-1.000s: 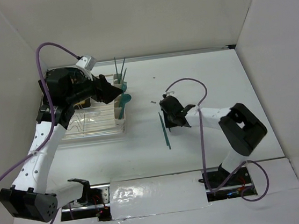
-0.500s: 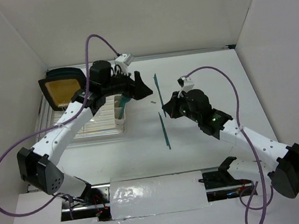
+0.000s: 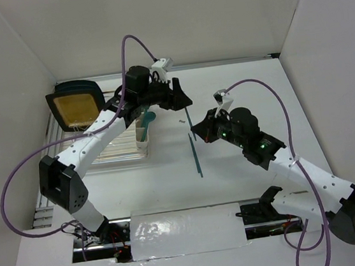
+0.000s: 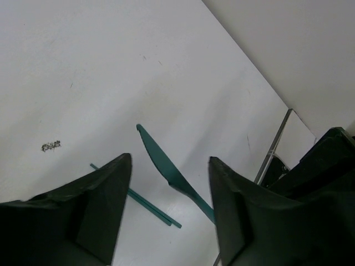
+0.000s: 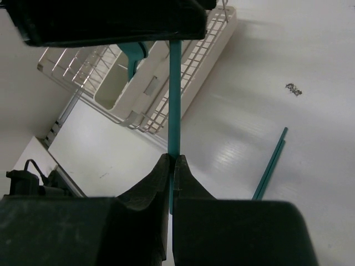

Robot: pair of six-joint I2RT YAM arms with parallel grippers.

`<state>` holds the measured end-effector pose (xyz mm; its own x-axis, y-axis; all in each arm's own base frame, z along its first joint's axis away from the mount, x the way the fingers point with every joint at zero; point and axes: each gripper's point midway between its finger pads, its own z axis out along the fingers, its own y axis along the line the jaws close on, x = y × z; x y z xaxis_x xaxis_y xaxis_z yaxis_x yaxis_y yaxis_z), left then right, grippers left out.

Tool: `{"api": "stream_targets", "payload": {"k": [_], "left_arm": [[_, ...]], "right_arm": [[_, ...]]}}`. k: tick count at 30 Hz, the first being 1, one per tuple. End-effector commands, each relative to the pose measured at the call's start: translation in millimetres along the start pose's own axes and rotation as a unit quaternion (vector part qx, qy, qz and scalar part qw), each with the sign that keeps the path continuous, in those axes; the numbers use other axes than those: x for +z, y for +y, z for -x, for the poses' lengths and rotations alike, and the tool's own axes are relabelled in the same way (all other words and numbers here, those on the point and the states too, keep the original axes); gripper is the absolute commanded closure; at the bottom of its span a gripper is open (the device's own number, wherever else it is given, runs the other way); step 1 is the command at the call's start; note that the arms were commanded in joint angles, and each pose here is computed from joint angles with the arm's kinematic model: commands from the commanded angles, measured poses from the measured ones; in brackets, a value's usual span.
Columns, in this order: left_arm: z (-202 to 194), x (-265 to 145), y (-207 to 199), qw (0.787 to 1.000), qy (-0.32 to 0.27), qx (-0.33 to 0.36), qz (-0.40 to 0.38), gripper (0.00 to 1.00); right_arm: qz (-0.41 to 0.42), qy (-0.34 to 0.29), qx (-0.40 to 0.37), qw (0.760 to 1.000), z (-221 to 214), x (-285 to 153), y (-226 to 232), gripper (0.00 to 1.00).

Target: Sort the eating utensils into containers

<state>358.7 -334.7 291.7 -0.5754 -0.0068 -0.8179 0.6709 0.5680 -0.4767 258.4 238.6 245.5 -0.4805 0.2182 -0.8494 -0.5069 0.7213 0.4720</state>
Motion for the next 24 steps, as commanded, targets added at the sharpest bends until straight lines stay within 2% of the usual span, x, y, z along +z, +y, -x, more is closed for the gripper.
{"api": "stream_targets", "payload": {"k": [1, 3, 5, 6, 7, 8, 10, 11, 12, 14, 15, 18, 19, 20, 21, 22, 24], "left_arm": [[30.0, 6.0, -20.9, 0.999, -0.040, 0.018, -0.031, 0.34], [28.4, 13.1, -23.5, 0.999, -0.030, 0.020, -0.037, 0.39], [27.8, 16.8, -27.4, 0.998, -0.023, 0.020, -0.046, 0.50], [31.1, 20.2, -28.6, 0.998, -0.022, 0.023, -0.052, 0.61], [29.9, 19.6, -31.5, 0.998, -0.019, 0.023, -0.060, 0.61], [30.3, 20.5, -30.5, 0.998, -0.018, 0.021, -0.059, 0.70], [30.7, 22.1, -34.2, 0.997, -0.018, 0.027, -0.071, 0.77], [31.9, 22.4, -35.1, 0.997, -0.018, 0.029, -0.074, 0.87], [33.4, 21.2, -36.3, 0.996, -0.019, 0.032, -0.077, 0.92], [38.0, 20.5, -39.7, 0.996, -0.025, 0.040, -0.082, 1.00], [41.4, 18.2, -41.2, 0.995, -0.029, 0.044, -0.082, 1.00], [48.0, 16.2, -36.8, 0.995, -0.039, 0.061, -0.070, 1.00], [55.2, 10.2, -35.9, 0.994, -0.046, 0.069, -0.064, 1.00], [61.3, 5.7, -31.7, 0.994, -0.053, 0.070, -0.060, 1.00], [62.4, 1.6, -37.8, 0.993, -0.054, 0.076, -0.068, 1.00], [77.2, -10.2, -20.3, 0.993, -0.071, 0.074, -0.052, 1.00], [100.6, -37.2, -11.2, 0.991, -0.099, 0.083, -0.046, 1.00]], "right_arm": [[0.033, -0.034, -0.015, 0.999, 18.0, -4.4, 15.8, 1.00], [0.034, -0.034, -0.015, 0.999, 18.1, -4.8, 16.6, 1.00], [0.024, -0.046, -0.011, 0.999, 25.9, -7.9, 15.0, 0.99], [0.022, -0.049, -0.011, 0.999, 27.1, -11.1, 15.4, 0.98], [0.022, -0.050, -0.010, 0.998, 27.8, -11.5, 15.2, 0.98], [0.016, -0.051, -0.011, 0.999, 30.6, -12.4, 14.3, 0.98], [0.008, -0.047, -0.006, 0.999, 30.3, -13.8, 12.8, 0.95], [0.001, -0.050, -0.004, 0.999, 34.1, -15.7, 11.8, 0.94], [-0.003, -0.053, -0.002, 0.999, 38.0, -16.8, 12.3, 0.93], [-0.010, -0.048, 0.002, 0.999, 37.2, -18.0, 10.5, 0.91], [-0.018, -0.044, 0.005, 0.999, 34.8, -17.4, 7.8, 0.88], [-0.041, -0.040, 0.015, 0.998, 42.3, -20.7, 5.3, 0.51], [-0.045, -0.045, 0.017, 0.998, 51.3, -23.9, 8.2, 0.25], [-0.056, -0.045, 0.019, 0.997, 54.8, -26.8, 6.3, 0.16], [-0.073, -0.033, 0.023, 0.997, 51.3, -31.4, 1.5, 0.12], [-0.084, -0.046, 0.023, 0.995, 62.0, -37.5, 1.7, 0.03], [-0.103, -0.047, 0.022, 0.993, 62.9, -49.6, -3.4, 0.00]]}}
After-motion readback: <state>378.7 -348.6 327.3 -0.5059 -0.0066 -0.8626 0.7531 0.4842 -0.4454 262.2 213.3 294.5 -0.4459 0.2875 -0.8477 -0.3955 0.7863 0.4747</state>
